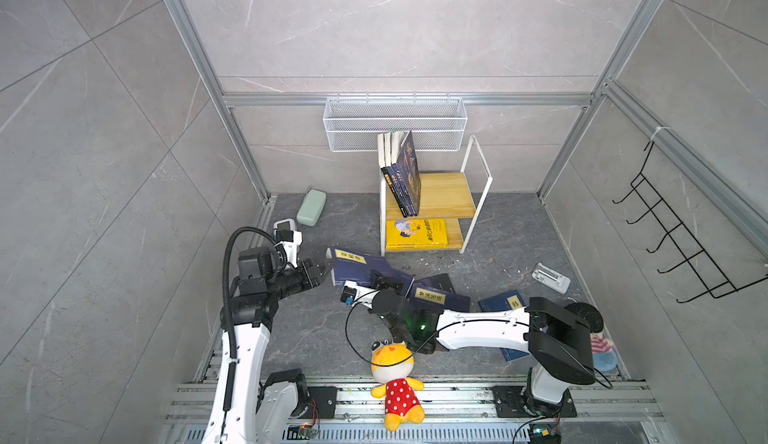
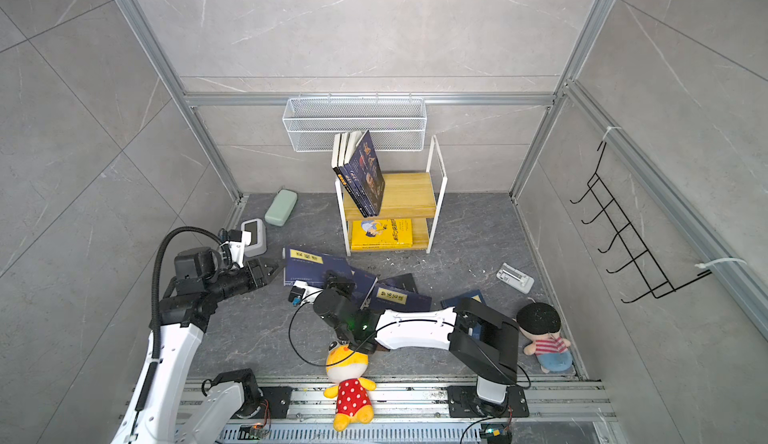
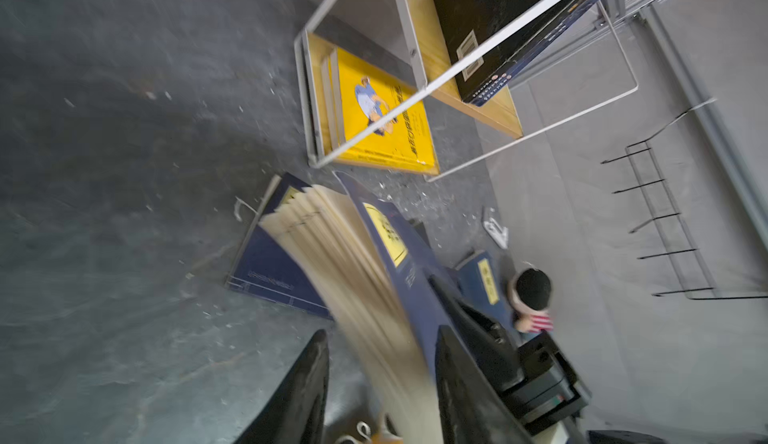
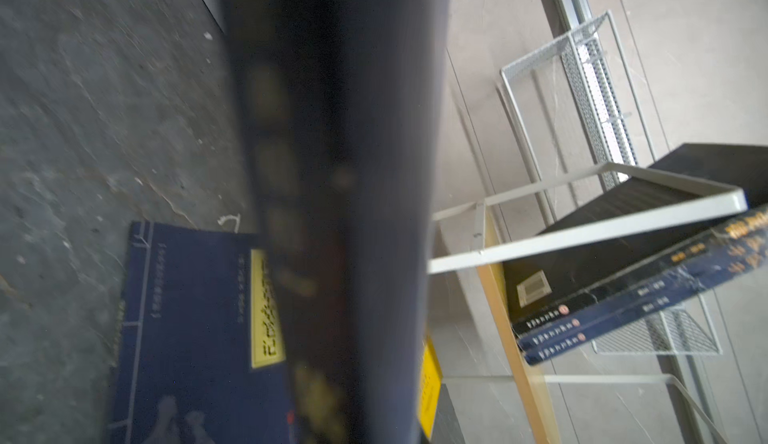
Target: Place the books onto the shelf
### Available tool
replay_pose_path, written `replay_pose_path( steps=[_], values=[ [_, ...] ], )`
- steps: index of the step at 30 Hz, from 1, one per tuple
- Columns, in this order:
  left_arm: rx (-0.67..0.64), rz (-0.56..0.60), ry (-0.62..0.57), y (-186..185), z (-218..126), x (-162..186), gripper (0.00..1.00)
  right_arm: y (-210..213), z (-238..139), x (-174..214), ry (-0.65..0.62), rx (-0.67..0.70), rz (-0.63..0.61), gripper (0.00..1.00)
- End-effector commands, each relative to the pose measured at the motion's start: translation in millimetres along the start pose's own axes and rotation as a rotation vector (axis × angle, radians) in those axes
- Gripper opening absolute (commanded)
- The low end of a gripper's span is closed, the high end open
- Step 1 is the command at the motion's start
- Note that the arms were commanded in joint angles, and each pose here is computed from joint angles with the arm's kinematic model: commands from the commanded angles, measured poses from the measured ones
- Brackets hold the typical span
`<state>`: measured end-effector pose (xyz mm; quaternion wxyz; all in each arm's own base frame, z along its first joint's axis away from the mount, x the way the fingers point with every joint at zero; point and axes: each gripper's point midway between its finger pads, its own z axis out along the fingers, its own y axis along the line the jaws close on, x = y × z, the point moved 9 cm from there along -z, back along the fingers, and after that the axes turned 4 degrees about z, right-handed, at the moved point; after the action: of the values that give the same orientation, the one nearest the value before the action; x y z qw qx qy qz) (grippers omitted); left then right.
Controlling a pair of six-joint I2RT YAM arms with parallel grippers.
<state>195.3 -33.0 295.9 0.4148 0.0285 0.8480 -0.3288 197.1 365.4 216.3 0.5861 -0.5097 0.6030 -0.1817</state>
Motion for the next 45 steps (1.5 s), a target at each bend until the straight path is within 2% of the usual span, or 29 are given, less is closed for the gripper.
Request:
replay_pose_path(
  steps=[1,4,7,8,12,17,21,25,36,45],
  values=[
    [-0.183,0.209,-0.009,8,-11,9,0.49,-26,-16,8,-0.021,0.046,0.042,0.00],
    [-0.243,0.264,-0.064,14,-14,21,0.65,-37,-20,22,0.004,0.040,0.013,0.00],
    [-0.273,0.319,-0.135,18,-16,29,0.93,-53,-23,36,0.027,0.046,0.002,0.00],
    [-0.281,0.339,-0.165,20,-16,31,1.00,-59,-23,41,0.041,0.050,-0.004,0.00],
    [-0.259,0.355,-0.239,19,-20,35,1.00,-72,-22,62,0.082,0.032,-0.074,0.00],
    [-0.229,0.443,-0.196,25,-7,57,1.00,-86,-13,88,0.128,0.050,-0.138,0.00],
    [-0.181,0.491,-0.225,20,-5,59,1.00,-91,-5,99,0.138,0.029,-0.164,0.00],
    [-0.219,0.524,-0.203,22,-7,63,1.00,-91,9,109,0.152,0.033,-0.231,0.00],
    [-0.132,0.583,-0.147,23,1,81,1.00,-88,31,138,0.218,0.011,-0.263,0.00],
    [-0.139,0.603,-0.130,26,4,87,1.00,-91,79,136,0.237,0.087,-0.292,0.00]
  ],
)
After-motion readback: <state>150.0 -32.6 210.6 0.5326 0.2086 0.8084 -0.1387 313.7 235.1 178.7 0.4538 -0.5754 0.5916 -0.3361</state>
